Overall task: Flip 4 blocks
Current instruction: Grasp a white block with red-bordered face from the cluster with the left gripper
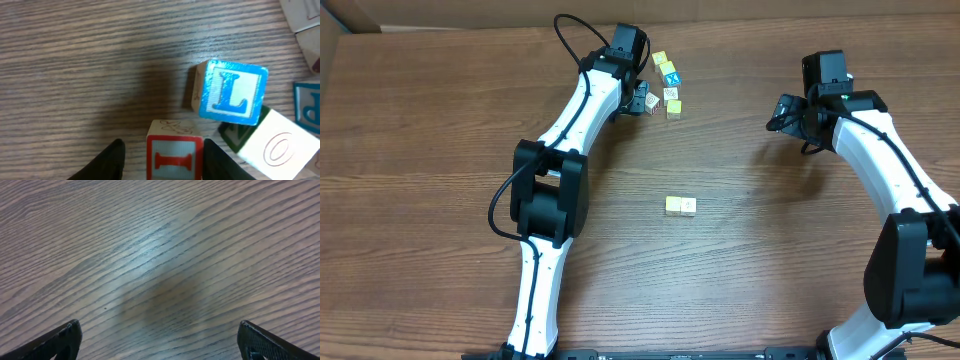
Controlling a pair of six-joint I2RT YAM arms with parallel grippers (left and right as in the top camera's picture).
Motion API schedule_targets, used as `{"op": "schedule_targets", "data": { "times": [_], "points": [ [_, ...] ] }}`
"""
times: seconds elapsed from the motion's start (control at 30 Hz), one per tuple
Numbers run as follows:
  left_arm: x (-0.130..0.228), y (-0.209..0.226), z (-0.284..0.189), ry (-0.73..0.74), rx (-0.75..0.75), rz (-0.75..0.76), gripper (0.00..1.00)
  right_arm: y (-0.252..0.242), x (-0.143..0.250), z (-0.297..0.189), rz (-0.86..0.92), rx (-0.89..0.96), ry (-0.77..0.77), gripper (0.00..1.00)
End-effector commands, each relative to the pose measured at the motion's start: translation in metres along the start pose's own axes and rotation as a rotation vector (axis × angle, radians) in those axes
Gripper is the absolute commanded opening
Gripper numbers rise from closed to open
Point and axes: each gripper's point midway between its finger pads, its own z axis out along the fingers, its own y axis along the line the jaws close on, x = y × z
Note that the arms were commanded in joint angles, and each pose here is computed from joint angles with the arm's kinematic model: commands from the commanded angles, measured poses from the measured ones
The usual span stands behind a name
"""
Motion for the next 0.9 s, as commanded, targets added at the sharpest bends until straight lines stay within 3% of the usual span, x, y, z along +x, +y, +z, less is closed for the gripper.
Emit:
{"op": "schedule_targets", "data": {
  "times": [0.0, 0.47, 0.67, 0.87],
  "points": [
    [-0.006, -0.005, 0.000, -0.015, 0.032, 0.014, 0.42, 0.001, -0.015, -0.015, 0.010, -0.014, -0.054, 1.00],
    [-0.007, -0.004, 0.002, -0.024, 0.030, 0.012, 0.27, 0.001, -0.015, -0.015, 0.010, -0.014, -0.054, 1.00],
    [-0.011, -0.005, -0.005, -0.035, 0.036, 0.011, 0.28, 0.001, -0.015, -0.015, 0.010, -0.014, -0.054, 1.00],
    [-0.022, -0.007, -0.042, -0.053, 0.068, 0.009, 0.22, 0.001, -0.015, -0.015, 0.010, -0.014, -0.054, 1.00]
  ]
}}
